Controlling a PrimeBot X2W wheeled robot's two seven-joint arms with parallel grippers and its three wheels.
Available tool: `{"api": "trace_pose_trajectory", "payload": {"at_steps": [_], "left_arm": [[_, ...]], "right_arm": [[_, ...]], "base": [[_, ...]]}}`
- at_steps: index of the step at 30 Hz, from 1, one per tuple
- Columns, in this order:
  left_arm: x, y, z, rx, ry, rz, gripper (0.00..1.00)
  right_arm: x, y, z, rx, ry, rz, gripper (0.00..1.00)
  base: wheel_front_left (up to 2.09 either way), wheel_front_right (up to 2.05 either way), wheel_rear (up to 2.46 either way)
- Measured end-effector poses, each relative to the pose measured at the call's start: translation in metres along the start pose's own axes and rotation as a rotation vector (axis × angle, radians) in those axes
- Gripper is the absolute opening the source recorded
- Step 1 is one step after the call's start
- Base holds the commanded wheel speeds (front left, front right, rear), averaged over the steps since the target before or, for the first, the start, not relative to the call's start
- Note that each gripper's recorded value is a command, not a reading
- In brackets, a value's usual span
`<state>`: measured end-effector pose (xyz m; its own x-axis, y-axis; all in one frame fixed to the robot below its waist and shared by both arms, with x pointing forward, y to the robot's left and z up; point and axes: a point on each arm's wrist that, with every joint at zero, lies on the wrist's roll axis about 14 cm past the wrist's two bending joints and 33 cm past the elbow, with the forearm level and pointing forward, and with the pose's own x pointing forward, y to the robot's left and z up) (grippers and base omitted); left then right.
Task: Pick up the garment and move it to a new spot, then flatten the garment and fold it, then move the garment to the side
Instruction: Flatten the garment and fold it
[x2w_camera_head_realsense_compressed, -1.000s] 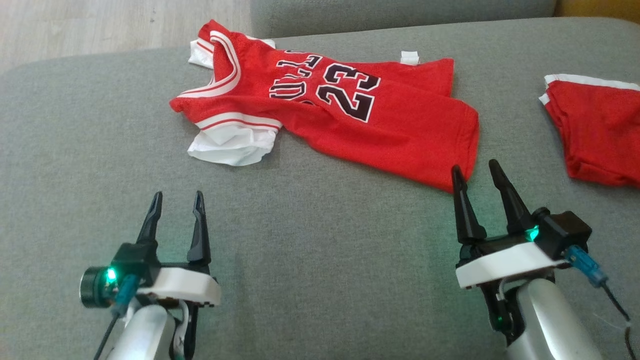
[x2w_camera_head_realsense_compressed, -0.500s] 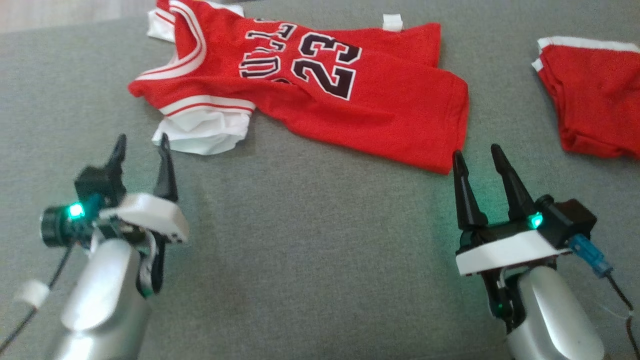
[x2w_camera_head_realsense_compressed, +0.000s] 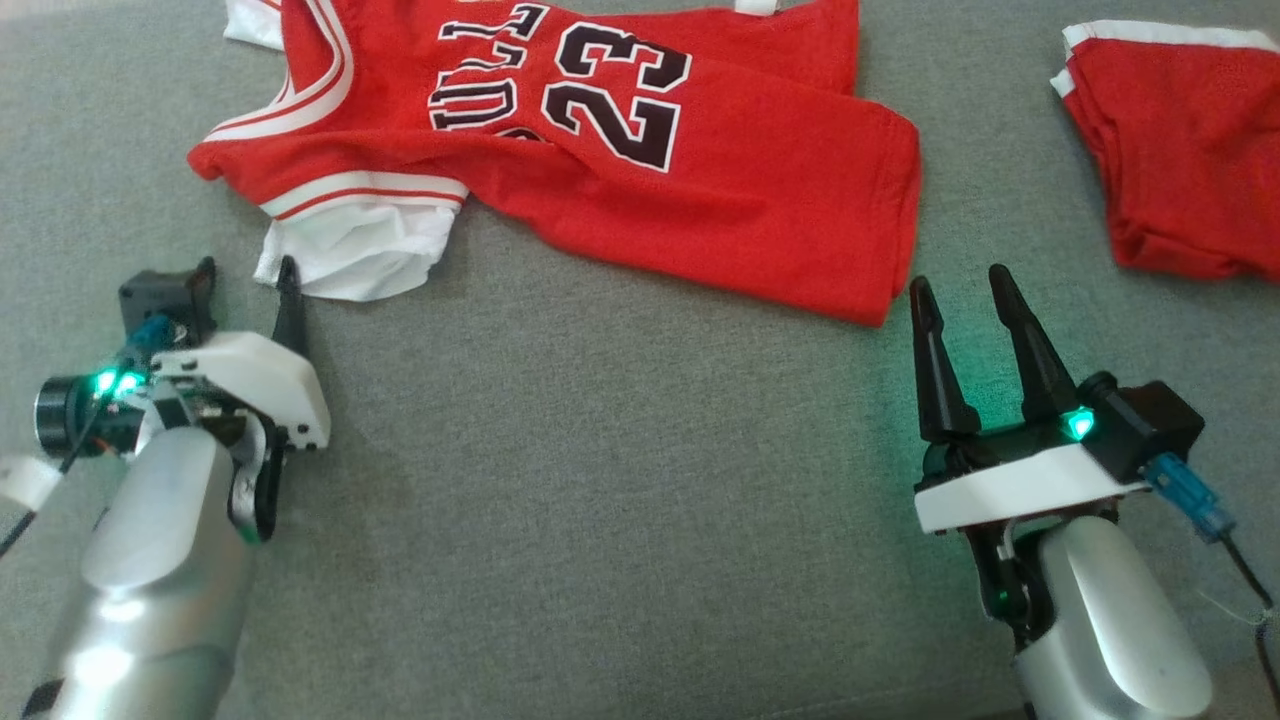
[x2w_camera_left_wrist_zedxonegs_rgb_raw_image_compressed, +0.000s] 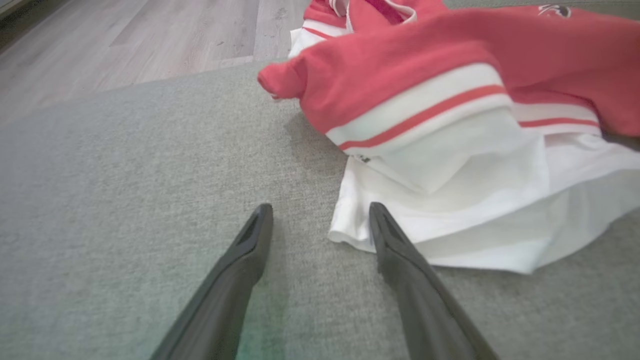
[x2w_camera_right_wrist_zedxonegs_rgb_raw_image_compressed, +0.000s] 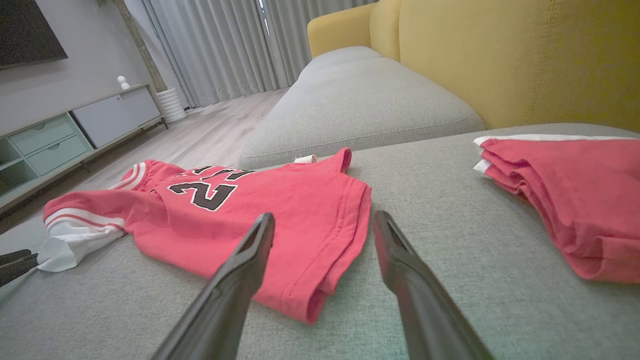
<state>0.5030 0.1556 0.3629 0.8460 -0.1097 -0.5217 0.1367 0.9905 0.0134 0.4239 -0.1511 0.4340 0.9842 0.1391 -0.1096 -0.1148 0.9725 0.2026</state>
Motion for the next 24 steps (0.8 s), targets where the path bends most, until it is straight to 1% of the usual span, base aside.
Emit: {"api": "trace_pose_trajectory", "payload": {"at_steps": [5, 6, 7, 8, 9, 10, 14, 17, 24], "left_arm": [[0.004, -0.002, -0.001, 0.017, 0.022, -0.019, 1.0], [0.004, -0.004, -0.003, 0.023, 0.033, -0.031, 0.97], [0.004, -0.004, -0.003, 0.023, 0.033, -0.031, 0.47], [0.004, -0.005, -0.003, 0.027, 0.04, -0.038, 0.47], [0.005, -0.006, -0.003, 0.029, 0.046, -0.043, 0.06], [0.005, -0.008, -0.002, 0.032, 0.05, -0.051, 0.0], [0.002, -0.015, -0.001, 0.019, 0.051, -0.073, 0.0], [-0.001, -0.014, 0.005, 0.001, 0.013, -0.072, 0.0], [-0.022, -0.012, 0.043, -0.069, -0.218, -0.041, 0.0]], "right_arm": [[0.004, 0.001, 0.003, -0.002, -0.009, 0.004, 1.0], [0.004, 0.001, 0.004, -0.001, -0.011, 0.005, 1.0], [0.004, 0.001, 0.004, -0.001, -0.011, 0.005, 1.0], [0.004, 0.001, 0.004, -0.001, -0.012, 0.006, 1.0], [0.004, 0.001, 0.004, -0.001, -0.013, 0.006, 1.0], [0.004, 0.002, 0.004, -0.001, -0.013, 0.007, 1.0], [0.004, 0.002, 0.008, -0.002, -0.022, 0.007, 1.0], [0.002, 0.001, 0.01, -0.003, -0.026, 0.005, 1.0], [-0.001, -0.001, 0.012, -0.003, -0.027, -0.005, 1.0]], "base": [[0.0, 0.0, 0.0], [0.0, 0.0, 0.0], [0.0, 0.0, 0.0], [0.0, 0.0, 0.0], [0.0, 0.0, 0.0], [0.0, 0.0, 0.0], [0.0, 0.0, 0.0], [0.0, 0.0, 0.0], [0.0, 0.0, 0.0]]}}
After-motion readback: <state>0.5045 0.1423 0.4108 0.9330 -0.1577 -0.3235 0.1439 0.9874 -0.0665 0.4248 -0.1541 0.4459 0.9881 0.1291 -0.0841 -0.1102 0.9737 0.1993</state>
